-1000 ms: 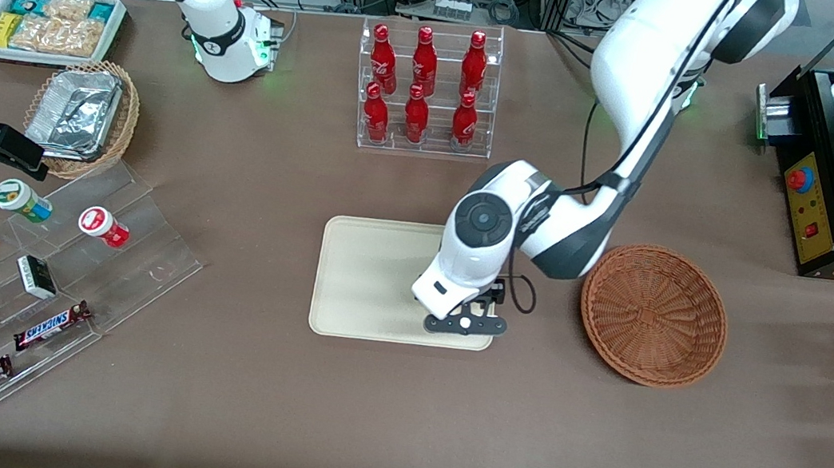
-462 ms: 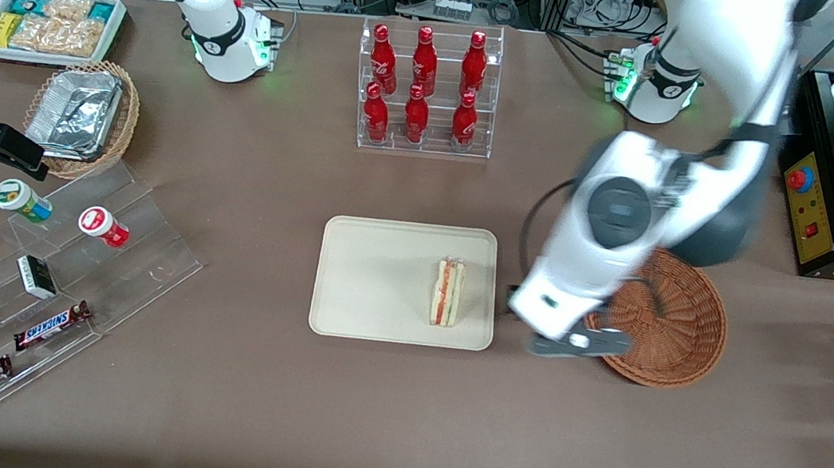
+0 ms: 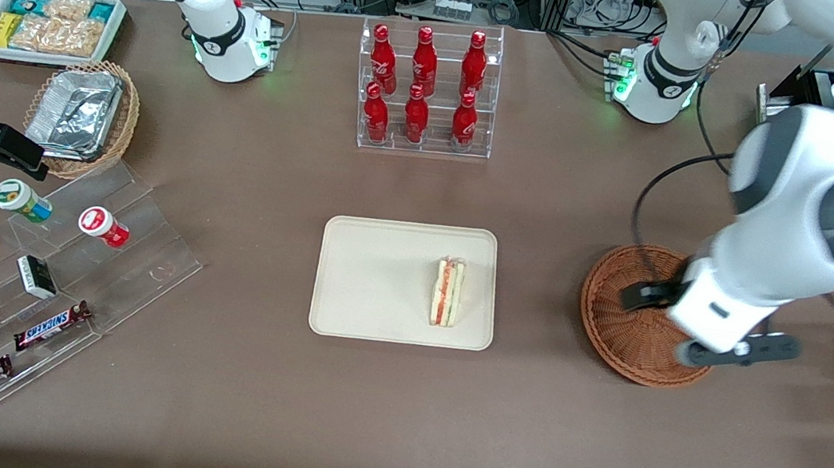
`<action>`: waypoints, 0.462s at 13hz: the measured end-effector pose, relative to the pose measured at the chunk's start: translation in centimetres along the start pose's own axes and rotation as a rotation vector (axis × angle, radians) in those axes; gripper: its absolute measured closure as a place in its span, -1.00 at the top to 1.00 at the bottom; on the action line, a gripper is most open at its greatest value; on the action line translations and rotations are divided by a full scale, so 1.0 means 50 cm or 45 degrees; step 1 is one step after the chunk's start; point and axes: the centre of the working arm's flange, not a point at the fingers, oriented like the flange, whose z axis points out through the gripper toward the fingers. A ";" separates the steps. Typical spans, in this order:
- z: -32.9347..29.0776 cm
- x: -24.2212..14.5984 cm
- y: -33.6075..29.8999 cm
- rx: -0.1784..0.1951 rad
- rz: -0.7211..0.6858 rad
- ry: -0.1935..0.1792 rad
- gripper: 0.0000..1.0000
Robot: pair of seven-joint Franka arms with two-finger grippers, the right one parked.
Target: Place sandwich from basket to tray
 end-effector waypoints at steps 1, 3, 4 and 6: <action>-0.018 -0.004 -0.044 -0.003 0.004 -0.025 1.00; -0.046 -0.017 -0.134 -0.014 -0.035 -0.057 1.00; -0.055 -0.033 -0.167 -0.020 -0.047 -0.073 1.00; -0.071 -0.079 -0.199 -0.029 -0.045 -0.085 1.00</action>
